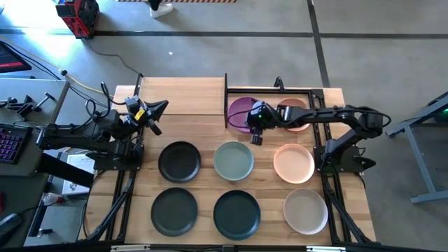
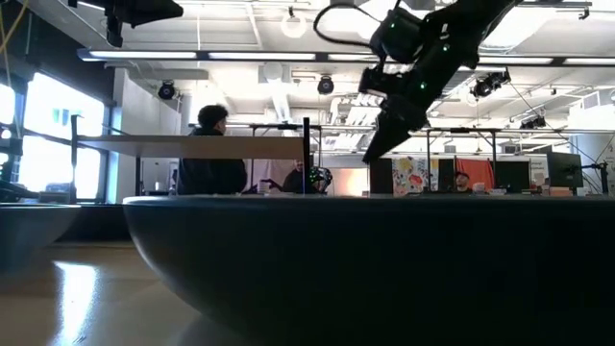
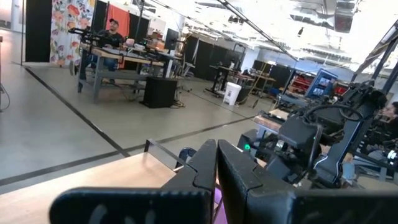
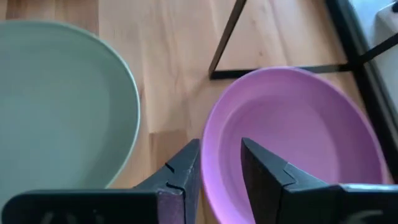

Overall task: Place and stack plates onto a shelf
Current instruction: Put the violet plate on the shelf

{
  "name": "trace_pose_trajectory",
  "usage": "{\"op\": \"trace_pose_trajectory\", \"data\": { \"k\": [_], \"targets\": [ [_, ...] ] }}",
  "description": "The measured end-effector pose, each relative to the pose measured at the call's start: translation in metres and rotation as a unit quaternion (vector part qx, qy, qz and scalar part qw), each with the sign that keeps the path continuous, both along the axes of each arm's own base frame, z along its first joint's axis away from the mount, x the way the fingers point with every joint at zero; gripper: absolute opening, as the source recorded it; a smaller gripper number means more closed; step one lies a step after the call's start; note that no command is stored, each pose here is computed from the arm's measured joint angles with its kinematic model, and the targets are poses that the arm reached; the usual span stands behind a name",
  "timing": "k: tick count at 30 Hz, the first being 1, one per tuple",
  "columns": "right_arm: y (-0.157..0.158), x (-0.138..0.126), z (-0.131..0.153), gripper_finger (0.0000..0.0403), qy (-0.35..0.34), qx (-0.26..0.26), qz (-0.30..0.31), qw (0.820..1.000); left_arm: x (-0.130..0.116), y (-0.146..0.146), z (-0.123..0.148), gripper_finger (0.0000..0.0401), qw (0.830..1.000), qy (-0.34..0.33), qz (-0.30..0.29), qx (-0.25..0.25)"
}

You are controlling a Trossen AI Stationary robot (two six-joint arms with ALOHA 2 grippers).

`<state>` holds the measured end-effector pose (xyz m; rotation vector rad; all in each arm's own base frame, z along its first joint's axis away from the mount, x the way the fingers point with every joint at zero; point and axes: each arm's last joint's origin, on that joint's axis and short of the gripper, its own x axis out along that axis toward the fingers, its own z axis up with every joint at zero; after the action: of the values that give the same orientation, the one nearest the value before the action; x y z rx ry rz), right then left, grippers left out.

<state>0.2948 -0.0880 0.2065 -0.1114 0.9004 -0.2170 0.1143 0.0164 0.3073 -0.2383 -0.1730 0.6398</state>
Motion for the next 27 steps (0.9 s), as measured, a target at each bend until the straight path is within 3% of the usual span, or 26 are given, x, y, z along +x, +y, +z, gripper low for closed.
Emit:
{"op": "trace_pose_trajectory", "data": {
  "k": [27],
  "targets": [
    [-0.006,0.015,-0.065,0.0094,0.113,-0.002,0.003,0.994,0.0,0.0,-0.002,0.0005,1.0,0.012,0.0,0.0]
  ]
}}
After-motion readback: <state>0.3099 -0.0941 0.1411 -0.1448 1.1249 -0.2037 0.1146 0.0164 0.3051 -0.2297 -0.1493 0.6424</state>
